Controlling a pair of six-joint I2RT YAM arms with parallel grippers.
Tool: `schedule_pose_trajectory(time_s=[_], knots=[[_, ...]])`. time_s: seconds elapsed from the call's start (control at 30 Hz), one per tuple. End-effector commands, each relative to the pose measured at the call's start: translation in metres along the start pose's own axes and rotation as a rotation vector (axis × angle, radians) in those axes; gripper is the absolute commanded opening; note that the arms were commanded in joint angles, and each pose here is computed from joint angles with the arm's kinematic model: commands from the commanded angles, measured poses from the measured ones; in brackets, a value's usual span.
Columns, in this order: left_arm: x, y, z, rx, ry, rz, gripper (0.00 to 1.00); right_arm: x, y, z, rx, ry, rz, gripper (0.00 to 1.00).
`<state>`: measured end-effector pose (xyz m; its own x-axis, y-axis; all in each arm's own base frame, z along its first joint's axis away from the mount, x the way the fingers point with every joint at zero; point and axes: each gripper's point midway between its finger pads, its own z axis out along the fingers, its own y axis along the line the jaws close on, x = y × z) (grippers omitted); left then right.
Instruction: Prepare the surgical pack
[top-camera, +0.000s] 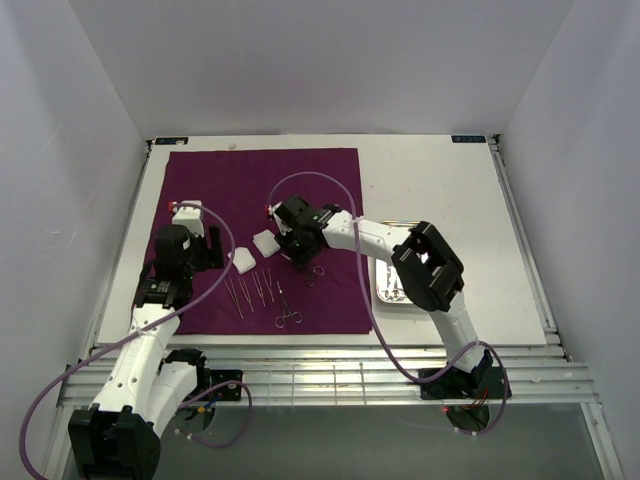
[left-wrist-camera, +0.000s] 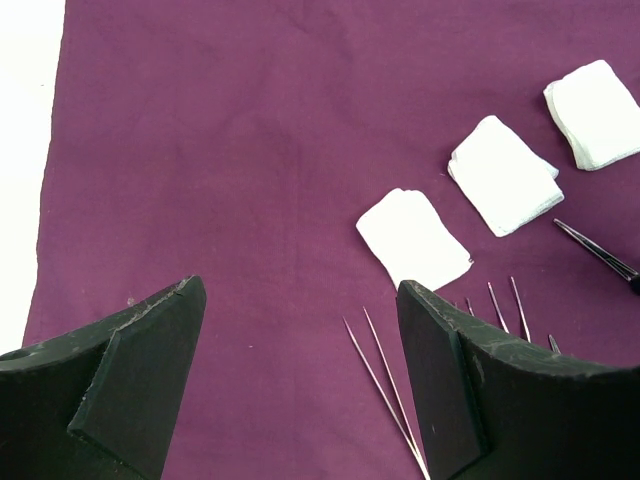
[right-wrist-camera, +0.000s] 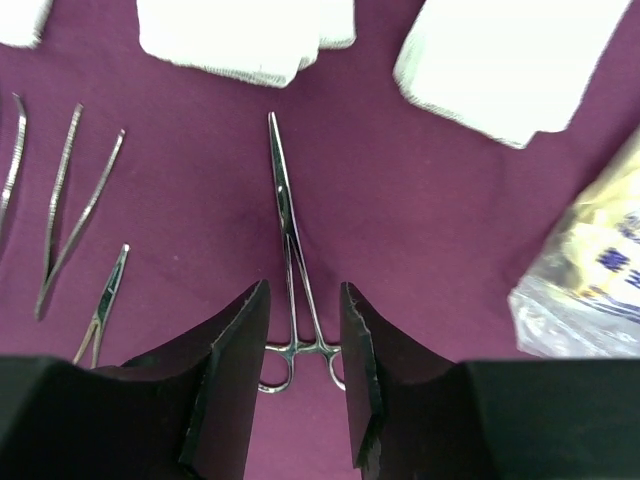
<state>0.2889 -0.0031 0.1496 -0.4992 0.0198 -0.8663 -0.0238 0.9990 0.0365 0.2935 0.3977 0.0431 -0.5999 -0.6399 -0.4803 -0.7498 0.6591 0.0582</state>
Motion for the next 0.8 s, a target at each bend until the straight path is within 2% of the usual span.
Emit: schedule_pose_trajectory(time_s=[0.0, 0.5, 0.77], knots=[[-0.015, 0.002, -0.003, -0.008, -0.032, 0.004, 0.88, 0.003, 0.014, 0.000, -0.017, 0.015, -0.049, 0.40], [-0.014, 0.003, -0.003, -0.013, -0.032, 0.004, 0.88, 0.040, 0.006, 0.015, 0.032, 0.112, -0.018, 0.37], [-0.012, 0.003, -0.002, -0.014, -0.026, 0.004, 0.89, 0.071, -0.011, 0.021, 0.130, 0.228, -0.008, 0.27]])
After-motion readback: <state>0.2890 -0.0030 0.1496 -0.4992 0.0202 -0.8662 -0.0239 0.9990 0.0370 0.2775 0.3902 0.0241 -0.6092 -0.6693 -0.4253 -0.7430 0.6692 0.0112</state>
